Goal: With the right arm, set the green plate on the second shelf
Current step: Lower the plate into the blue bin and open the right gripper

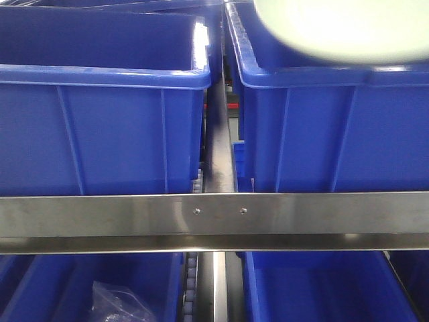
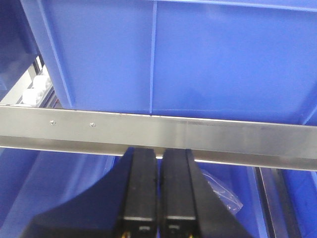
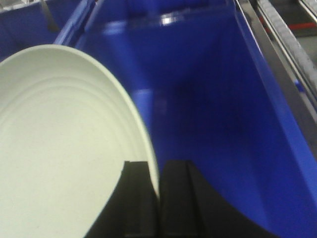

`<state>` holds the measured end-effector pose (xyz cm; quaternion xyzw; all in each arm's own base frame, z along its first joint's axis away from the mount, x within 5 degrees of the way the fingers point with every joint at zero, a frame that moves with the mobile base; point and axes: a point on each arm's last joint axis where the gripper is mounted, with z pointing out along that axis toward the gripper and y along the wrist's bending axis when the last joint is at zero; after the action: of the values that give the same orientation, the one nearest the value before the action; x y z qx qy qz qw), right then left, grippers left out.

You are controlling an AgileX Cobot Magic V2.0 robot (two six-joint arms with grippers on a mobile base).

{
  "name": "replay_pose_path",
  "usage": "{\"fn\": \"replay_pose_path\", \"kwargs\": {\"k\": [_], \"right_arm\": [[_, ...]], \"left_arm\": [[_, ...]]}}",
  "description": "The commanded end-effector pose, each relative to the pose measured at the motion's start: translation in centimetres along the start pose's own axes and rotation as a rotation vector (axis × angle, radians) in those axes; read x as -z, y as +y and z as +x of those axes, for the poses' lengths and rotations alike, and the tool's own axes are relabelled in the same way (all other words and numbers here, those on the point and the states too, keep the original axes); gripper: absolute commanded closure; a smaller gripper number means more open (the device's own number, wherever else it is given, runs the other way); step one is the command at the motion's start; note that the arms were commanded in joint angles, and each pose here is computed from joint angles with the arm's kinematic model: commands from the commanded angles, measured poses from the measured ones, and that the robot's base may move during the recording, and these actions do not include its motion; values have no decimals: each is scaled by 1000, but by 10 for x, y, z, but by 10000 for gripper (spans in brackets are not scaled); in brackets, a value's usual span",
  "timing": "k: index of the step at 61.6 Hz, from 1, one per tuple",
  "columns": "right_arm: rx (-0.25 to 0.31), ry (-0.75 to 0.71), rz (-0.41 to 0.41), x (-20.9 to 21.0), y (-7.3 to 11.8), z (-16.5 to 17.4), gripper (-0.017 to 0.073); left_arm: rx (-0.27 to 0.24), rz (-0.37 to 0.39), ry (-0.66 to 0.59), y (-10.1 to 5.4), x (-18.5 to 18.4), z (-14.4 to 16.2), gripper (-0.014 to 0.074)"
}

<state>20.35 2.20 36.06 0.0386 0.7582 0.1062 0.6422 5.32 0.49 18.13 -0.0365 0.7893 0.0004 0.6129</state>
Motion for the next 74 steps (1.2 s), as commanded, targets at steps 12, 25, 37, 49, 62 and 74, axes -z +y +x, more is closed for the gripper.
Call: {"fn": "replay_pose_path", "kwargs": {"k": [12, 25, 37, 49, 62, 74], "right_arm": [[-12, -170, 33, -69, -4, -60, 503], [-15, -146, 65, -101, -13, -62, 503], [-16, -109, 73, -117, -17, -53, 503], [-18, -69, 78, -123, -18, -45, 503], [-18, -51, 79, -122, -18, -44, 379], [-19, -35, 74, -108, -15, -51, 148]], "left_arm": [[-6, 19, -56, -1, -2, 3, 470], [-6, 19, -56, -1, -2, 3, 470], [-6, 19, -56, -1, -2, 3, 470], [-6, 19, -56, -1, -2, 3, 470], [-6, 19, -56, -1, -2, 3, 470], [-6, 19, -56, -1, -2, 3, 470]]}}
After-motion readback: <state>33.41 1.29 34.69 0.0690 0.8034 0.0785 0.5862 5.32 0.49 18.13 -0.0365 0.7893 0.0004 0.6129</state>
